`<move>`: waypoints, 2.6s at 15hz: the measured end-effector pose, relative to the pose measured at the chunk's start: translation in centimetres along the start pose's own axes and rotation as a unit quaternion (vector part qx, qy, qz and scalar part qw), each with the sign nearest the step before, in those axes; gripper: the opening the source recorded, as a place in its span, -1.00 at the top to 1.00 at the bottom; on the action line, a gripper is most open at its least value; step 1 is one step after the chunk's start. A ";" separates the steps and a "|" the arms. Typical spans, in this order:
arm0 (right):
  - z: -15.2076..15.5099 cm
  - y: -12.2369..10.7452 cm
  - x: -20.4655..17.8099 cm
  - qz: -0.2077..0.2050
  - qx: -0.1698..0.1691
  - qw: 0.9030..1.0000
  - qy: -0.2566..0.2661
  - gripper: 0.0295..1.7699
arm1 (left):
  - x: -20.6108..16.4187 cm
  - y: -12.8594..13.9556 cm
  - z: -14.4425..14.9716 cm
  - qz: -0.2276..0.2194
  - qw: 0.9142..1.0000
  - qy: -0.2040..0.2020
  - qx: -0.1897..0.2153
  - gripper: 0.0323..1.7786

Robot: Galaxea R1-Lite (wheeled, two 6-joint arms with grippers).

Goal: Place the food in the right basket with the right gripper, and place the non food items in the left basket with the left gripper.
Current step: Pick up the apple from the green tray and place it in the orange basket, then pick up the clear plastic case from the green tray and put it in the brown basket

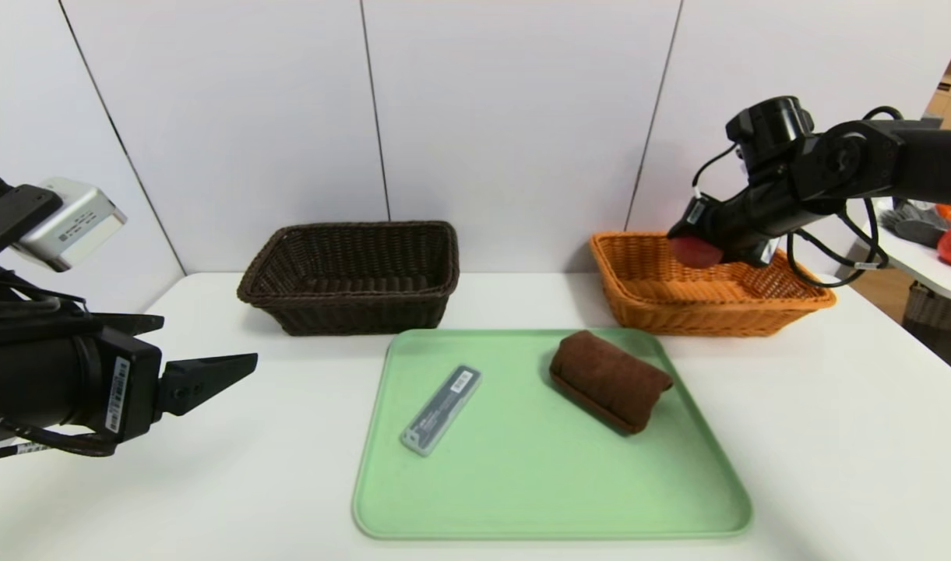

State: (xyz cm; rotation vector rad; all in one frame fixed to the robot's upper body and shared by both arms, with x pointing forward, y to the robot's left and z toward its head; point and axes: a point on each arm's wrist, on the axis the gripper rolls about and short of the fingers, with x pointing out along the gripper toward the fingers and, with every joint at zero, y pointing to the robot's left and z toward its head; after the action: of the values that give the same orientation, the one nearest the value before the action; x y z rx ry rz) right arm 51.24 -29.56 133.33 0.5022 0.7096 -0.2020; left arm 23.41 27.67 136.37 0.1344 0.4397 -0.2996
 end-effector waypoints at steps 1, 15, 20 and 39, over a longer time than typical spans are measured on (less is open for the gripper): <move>-0.1 -0.1 0.2 -0.003 0.000 1.000 0.003 -0.19 | 0.0 0.0 0.0 0.000 1.000 0.000 0.000 -0.90; 0.4 -0.1 -2.5 -0.006 -0.070 0.998 -0.004 -0.78 | -0.3 0.1 0.6 0.009 1.000 -0.012 -0.001 -0.90; 0.0 -0.2 -10.5 0.006 -0.242 0.970 0.007 -0.85 | -0.3 0.1 0.7 0.012 1.000 -0.014 0.002 -0.90; -8.2 -6.8 -22.9 0.009 -0.341 0.940 0.013 -0.91 | 4.2 -5.7 6.0 -0.040 0.998 0.020 0.054 -0.90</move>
State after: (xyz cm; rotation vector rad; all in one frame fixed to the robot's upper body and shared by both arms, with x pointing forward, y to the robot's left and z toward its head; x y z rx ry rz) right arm 27.12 -31.10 140.77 -0.1531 0.7496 0.0739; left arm 27.62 20.04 139.60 0.2290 0.4694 -0.4010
